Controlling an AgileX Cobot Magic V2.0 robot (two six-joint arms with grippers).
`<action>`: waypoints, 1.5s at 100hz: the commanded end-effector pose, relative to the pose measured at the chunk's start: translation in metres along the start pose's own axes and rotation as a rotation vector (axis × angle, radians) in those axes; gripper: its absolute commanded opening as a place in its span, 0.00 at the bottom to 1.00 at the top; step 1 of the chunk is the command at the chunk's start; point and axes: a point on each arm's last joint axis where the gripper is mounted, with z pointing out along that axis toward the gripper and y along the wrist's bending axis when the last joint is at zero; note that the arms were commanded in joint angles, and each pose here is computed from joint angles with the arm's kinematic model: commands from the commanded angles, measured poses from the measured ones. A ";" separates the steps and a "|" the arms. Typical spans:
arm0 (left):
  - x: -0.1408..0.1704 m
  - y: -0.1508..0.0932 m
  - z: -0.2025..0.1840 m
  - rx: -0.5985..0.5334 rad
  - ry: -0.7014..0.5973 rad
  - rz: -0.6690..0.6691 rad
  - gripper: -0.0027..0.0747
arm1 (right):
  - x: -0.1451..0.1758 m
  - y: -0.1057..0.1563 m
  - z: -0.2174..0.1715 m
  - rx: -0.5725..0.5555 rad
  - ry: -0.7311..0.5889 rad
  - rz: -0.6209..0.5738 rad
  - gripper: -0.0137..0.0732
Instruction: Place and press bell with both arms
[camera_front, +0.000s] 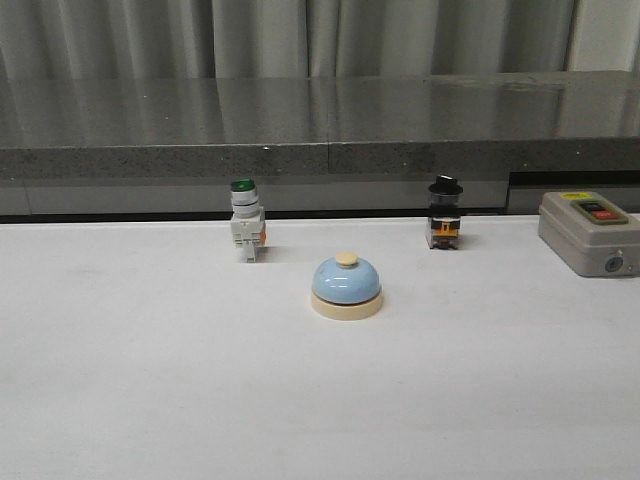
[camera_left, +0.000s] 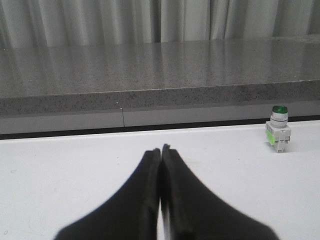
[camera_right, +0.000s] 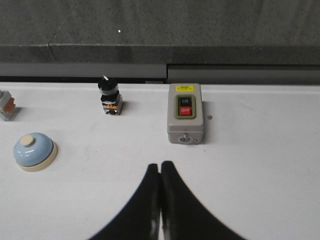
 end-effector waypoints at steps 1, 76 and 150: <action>0.005 0.000 -0.001 -0.001 -0.072 -0.014 0.01 | -0.015 0.000 -0.007 0.004 -0.108 -0.011 0.09; 0.005 0.000 -0.001 -0.001 -0.072 -0.014 0.01 | -0.007 -0.001 -0.006 0.010 -0.146 -0.031 0.09; 0.005 0.000 -0.001 -0.001 -0.072 -0.014 0.01 | 0.095 -0.006 -0.022 -0.003 -0.427 -0.042 0.09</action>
